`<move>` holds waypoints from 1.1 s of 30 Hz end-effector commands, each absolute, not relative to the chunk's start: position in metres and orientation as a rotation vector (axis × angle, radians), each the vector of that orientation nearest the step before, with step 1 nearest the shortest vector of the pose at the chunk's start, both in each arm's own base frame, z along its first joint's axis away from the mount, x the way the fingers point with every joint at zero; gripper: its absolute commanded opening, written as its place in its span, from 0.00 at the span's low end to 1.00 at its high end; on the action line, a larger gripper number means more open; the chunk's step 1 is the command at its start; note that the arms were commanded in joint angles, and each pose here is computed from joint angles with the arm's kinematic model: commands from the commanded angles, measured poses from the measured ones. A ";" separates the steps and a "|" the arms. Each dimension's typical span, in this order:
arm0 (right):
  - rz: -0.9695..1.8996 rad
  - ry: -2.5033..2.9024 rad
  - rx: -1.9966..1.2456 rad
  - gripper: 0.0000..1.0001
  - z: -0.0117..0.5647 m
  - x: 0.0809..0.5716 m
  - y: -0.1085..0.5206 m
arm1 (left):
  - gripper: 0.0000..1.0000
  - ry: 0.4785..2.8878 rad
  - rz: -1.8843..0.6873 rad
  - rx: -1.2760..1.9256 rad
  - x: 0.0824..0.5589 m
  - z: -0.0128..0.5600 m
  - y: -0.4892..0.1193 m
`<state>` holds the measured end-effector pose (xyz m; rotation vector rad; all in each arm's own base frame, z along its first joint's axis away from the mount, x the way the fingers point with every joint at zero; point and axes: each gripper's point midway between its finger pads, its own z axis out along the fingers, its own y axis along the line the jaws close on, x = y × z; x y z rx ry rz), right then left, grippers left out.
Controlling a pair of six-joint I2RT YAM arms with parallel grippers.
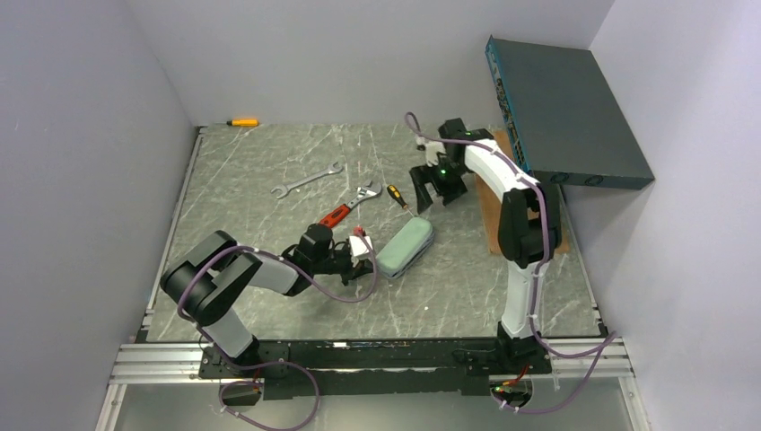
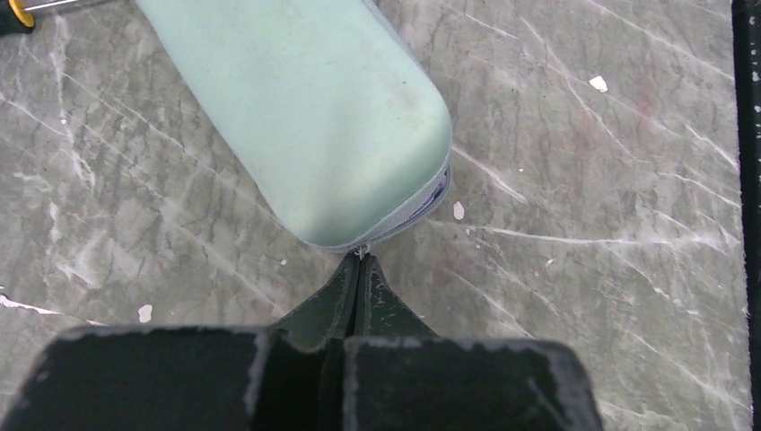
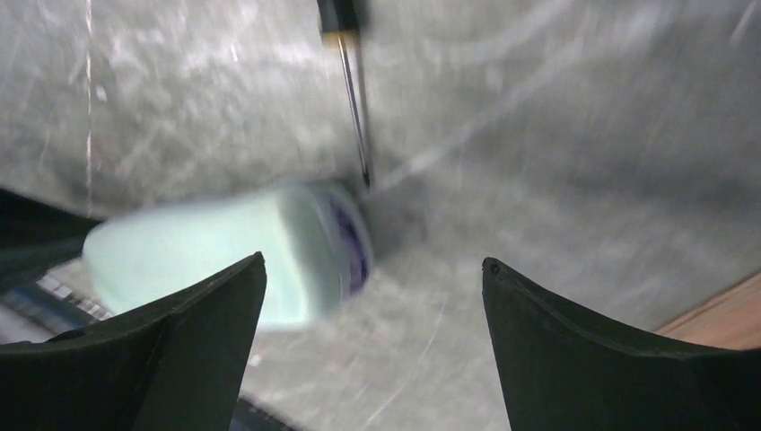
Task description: Open the umbrella
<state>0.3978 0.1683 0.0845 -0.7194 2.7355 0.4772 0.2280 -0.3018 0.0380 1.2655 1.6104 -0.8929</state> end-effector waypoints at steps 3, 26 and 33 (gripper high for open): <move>0.787 3.006 -0.253 0.93 0.099 0.319 0.148 | 0.00 1.547 -0.883 1.227 0.243 0.056 -0.322; 1.035 3.072 -0.312 0.00 0.042 0.296 0.179 | 0.00 1.513 -0.861 1.271 0.229 0.056 -0.330; 0.967 3.029 -0.631 0.00 0.027 0.294 0.167 | 0.00 1.494 -0.816 1.313 0.229 0.055 -0.314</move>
